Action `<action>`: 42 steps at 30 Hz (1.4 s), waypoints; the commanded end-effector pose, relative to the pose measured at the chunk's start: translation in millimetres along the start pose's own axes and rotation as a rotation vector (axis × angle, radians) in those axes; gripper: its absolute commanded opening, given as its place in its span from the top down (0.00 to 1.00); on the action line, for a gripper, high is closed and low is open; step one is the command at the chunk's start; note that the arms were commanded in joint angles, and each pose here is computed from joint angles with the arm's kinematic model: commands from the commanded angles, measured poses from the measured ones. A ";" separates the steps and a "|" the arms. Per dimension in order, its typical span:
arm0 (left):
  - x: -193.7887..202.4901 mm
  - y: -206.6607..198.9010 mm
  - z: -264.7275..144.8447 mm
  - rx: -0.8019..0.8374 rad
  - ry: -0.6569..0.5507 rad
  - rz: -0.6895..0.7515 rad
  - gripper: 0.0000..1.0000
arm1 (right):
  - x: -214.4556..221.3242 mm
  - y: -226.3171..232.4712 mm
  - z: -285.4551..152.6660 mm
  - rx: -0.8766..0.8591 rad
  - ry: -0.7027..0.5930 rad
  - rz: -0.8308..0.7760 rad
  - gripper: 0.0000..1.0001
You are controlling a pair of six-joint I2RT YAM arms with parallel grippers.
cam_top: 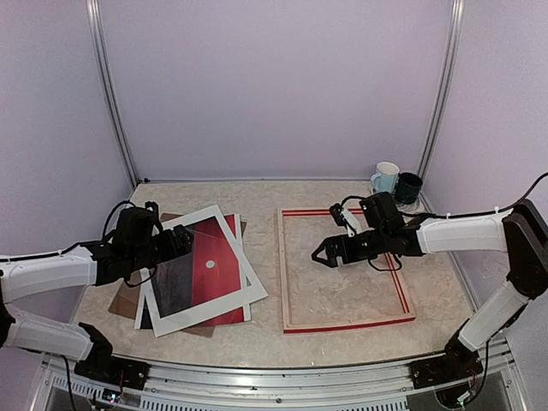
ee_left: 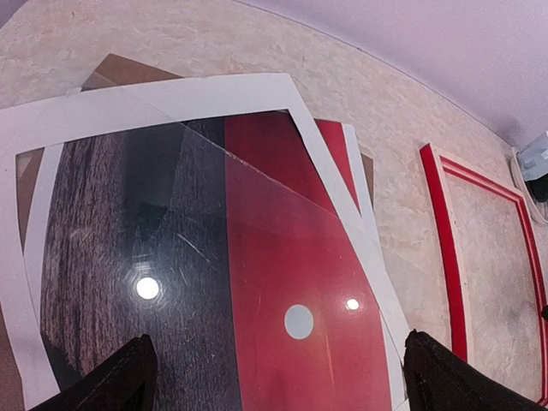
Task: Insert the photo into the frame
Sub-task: Pick up the glass panel from the mat board.
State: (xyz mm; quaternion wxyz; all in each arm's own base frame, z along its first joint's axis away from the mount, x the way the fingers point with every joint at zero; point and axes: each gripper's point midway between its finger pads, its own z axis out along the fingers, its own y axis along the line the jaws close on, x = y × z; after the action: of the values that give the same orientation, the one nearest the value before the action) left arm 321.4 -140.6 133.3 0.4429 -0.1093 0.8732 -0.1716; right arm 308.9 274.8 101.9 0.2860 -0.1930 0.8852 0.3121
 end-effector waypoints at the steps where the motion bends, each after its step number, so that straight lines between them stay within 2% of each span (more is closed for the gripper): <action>1: 21.8 5.0 3.3 -0.004 0.039 -0.007 0.01 | -7.5 38.2 18.3 -0.020 0.026 -0.057 0.01; 7: 40.4 0.6 7.7 0.018 0.064 -0.004 0.01 | -23.3 84.8 48.9 -0.057 0.027 -0.077 0.01; 16: 66.3 4.3 12.1 0.024 0.108 -0.007 0.01 | -54.3 122.9 87.9 -0.124 0.009 0.029 0.01; 30: 92.1 15.4 14.2 0.023 0.151 -0.021 0.01 | -63.8 117.1 147.0 -0.084 0.039 0.163 0.01; 42: 102.1 21.5 12.6 0.011 0.170 -0.017 0.01 | -73.1 95.0 184.7 0.059 0.080 0.041 0.01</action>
State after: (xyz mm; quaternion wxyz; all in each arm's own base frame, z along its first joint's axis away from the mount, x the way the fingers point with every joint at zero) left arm 275.2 -156.8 46.1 0.3679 -0.1005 0.9063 -0.1824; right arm 387.8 479.4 94.5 0.2614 -0.1560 0.8950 0.3259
